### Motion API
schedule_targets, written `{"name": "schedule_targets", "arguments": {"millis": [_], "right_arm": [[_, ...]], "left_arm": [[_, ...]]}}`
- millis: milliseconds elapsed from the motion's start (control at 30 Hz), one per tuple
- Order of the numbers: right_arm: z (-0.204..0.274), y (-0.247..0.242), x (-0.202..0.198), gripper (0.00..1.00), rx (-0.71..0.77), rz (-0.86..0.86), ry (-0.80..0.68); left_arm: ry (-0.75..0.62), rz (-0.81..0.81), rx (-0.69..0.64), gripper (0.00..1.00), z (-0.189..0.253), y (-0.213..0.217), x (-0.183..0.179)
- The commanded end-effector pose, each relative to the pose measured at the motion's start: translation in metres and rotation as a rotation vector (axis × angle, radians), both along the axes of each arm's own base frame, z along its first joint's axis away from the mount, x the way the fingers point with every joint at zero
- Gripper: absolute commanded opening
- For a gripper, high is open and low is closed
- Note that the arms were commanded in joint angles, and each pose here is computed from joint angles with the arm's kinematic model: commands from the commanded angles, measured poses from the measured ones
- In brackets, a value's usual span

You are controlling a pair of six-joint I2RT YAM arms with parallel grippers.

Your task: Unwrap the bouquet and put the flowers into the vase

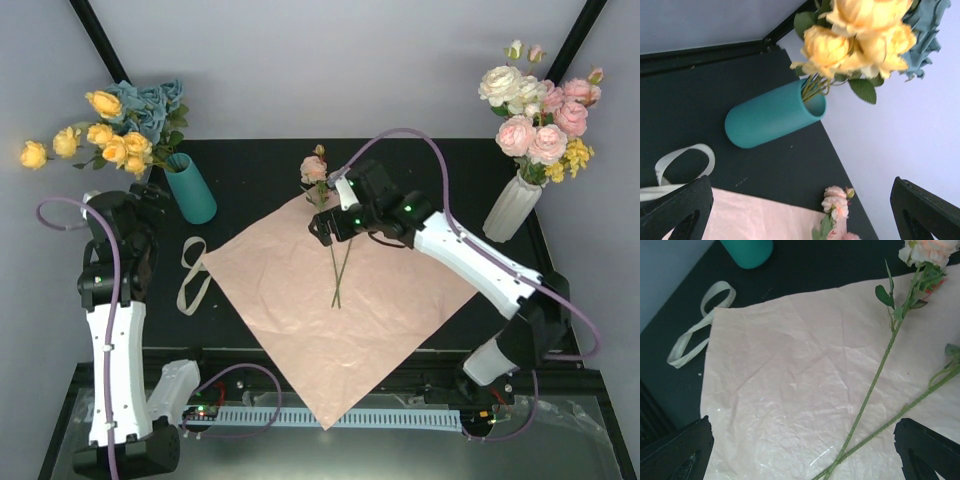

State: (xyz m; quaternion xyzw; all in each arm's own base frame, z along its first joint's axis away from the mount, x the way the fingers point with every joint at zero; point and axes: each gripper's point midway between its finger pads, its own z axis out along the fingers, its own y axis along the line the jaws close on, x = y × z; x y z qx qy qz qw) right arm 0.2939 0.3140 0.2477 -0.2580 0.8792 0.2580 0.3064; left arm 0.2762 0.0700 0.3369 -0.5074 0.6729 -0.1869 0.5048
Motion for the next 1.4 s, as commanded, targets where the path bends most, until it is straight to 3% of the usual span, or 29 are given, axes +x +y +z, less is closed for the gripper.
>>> {"name": "schedule_targets", "arguments": {"millis": [0,300,533,633,1033,1100,1367], "right_arm": [[-0.015,0.002,0.014,1.0,-0.093,-0.033,0.043],[-0.068,0.008,0.043,0.96,-0.227,-0.06,0.141],[-0.124,0.0,0.052,0.8,-0.373,-0.091,0.241],[-0.143,-0.001,0.054,0.7,-0.396,-0.1,0.276],[-0.202,0.005,0.049,0.52,-0.437,-0.088,0.386],[-0.206,0.004,0.049,0.45,-0.439,-0.093,0.39],[-0.215,-0.002,0.052,0.37,-0.468,-0.126,0.382]], "left_arm": [[0.041,-0.057,-0.028,0.99,-0.011,-0.014,-0.019],[0.086,-0.229,0.116,0.99,-0.016,-0.036,-0.053],[0.18,-0.39,0.246,0.99,-0.027,-0.051,-0.075],[0.147,-0.46,0.281,0.99,-0.024,-0.063,-0.081],[0.102,-0.563,0.303,0.99,-0.026,-0.079,-0.083],[0.097,-0.566,0.308,0.99,-0.024,-0.079,-0.082],[0.079,-0.567,0.316,0.99,-0.019,-0.079,-0.076]]}}
